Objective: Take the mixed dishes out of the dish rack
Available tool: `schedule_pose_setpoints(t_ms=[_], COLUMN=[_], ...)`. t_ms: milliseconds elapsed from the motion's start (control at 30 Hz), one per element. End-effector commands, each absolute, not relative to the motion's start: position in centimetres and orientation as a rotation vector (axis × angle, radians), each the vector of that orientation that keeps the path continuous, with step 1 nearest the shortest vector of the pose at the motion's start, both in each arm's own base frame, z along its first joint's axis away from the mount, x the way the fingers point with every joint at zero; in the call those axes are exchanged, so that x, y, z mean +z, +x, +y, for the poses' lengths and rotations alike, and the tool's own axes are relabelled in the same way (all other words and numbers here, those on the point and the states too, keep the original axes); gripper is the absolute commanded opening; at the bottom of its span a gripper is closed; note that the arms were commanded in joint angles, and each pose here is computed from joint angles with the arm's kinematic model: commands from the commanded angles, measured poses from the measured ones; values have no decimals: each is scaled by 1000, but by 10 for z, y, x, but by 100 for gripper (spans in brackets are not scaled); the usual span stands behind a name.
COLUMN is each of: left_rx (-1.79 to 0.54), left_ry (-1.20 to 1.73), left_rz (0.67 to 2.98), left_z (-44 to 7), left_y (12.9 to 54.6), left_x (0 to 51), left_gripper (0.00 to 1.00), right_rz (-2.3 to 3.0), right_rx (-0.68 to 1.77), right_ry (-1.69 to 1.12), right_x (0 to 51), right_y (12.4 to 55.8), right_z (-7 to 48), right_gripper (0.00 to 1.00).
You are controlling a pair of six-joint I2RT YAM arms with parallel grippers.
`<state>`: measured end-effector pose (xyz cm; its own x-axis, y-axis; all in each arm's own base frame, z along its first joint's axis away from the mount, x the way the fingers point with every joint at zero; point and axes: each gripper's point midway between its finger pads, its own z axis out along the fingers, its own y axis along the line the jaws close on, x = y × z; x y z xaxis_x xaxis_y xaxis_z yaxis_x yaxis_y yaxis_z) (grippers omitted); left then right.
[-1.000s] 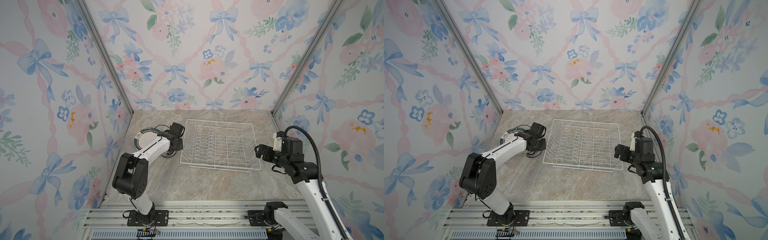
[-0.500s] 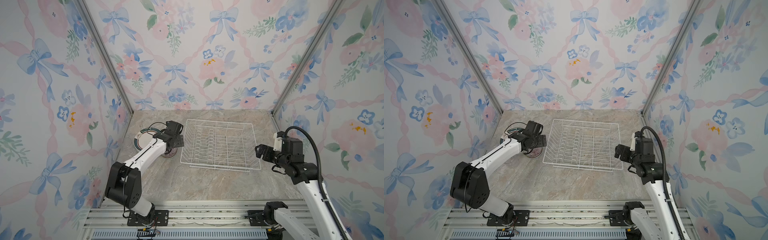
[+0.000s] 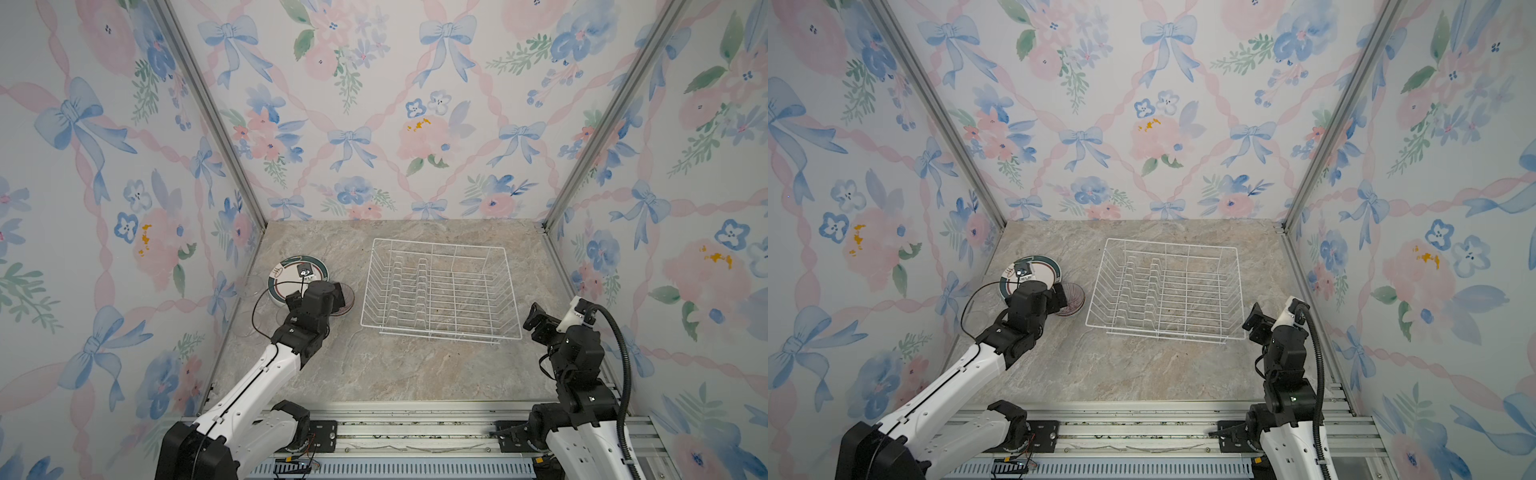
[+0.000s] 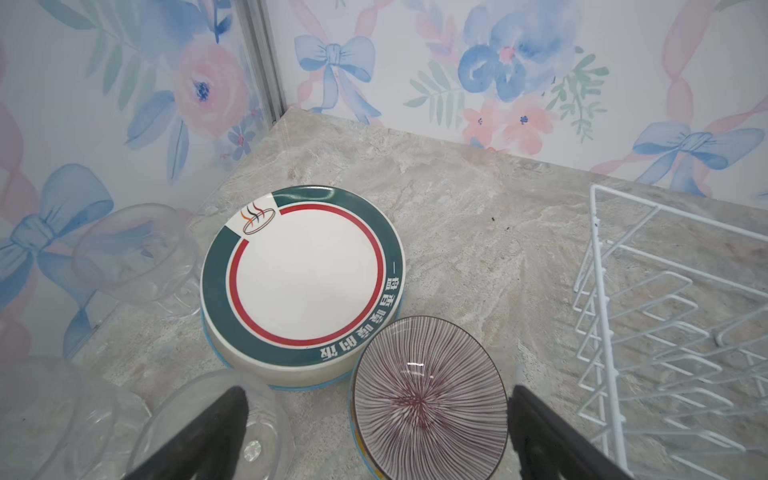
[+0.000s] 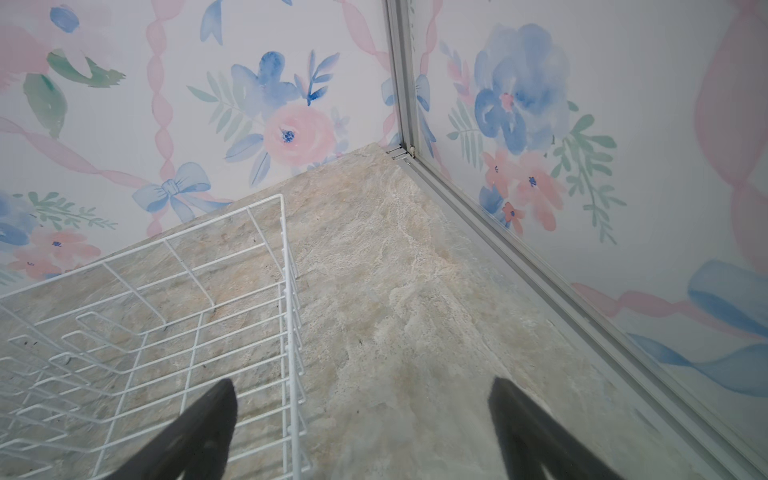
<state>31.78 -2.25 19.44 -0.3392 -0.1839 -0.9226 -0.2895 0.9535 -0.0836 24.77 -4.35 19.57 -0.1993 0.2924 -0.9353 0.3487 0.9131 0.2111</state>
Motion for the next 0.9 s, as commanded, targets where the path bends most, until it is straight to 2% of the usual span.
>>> schedule_pose_setpoints(t_ms=[0,400,867], left_rx=[113,279,220], left_ry=[-357,-321,-282], left_rz=[1697,1728,1728], left_z=[-9,15,17], left_y=[317,311,315], left_x=[231,186,167], left_gripper=[98,98,98], right_rz=[1625,1645,1753], right_rx=[-104,-312,-325], right_ry=[525,612,612], right_x=[221,174,134], right_y=[253,269,302], right_z=[-59,-86,-91], right_gripper=[97,97,97])
